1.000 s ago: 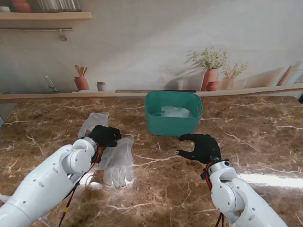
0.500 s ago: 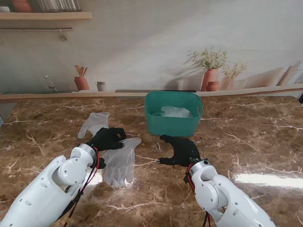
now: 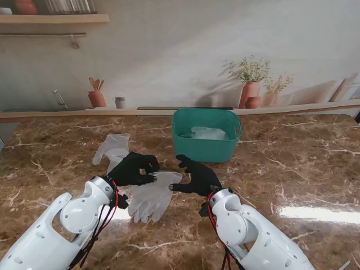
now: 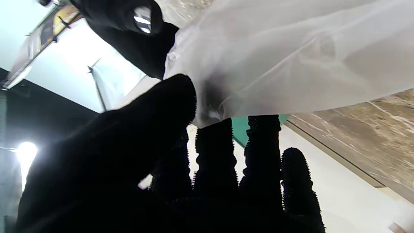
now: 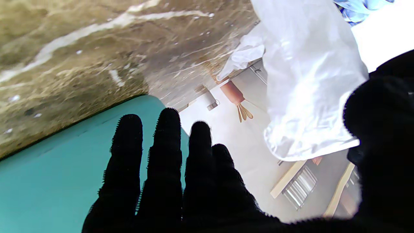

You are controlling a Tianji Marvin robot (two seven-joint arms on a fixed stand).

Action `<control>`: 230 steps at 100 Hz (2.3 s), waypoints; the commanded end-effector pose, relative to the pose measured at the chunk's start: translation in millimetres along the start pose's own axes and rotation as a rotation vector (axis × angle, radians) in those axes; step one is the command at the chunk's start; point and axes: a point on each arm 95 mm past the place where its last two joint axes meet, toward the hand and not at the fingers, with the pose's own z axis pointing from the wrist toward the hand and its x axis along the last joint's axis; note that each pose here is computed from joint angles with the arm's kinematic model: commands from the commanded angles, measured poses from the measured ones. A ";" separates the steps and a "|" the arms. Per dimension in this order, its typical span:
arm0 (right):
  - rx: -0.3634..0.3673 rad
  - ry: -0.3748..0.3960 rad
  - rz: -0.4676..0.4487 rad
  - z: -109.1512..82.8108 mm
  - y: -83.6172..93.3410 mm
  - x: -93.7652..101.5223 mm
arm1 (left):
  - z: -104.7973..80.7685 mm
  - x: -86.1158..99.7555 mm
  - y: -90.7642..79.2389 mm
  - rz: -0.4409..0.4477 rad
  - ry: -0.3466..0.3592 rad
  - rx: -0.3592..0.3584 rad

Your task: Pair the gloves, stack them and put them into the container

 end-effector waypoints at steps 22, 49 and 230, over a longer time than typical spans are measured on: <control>0.009 0.057 0.168 -5.2 -6.6 14.2 | -10.0 11.2 4.8 -0.005 0.040 0.005; -0.113 0.142 0.201 -33.9 14.1 30.3 | -20.2 26.0 12.8 -0.024 0.064 0.061; 0.008 -0.247 -0.108 -4.0 18.2 -80.4 | 99.9 5.8 81.2 0.127 -0.098 -0.084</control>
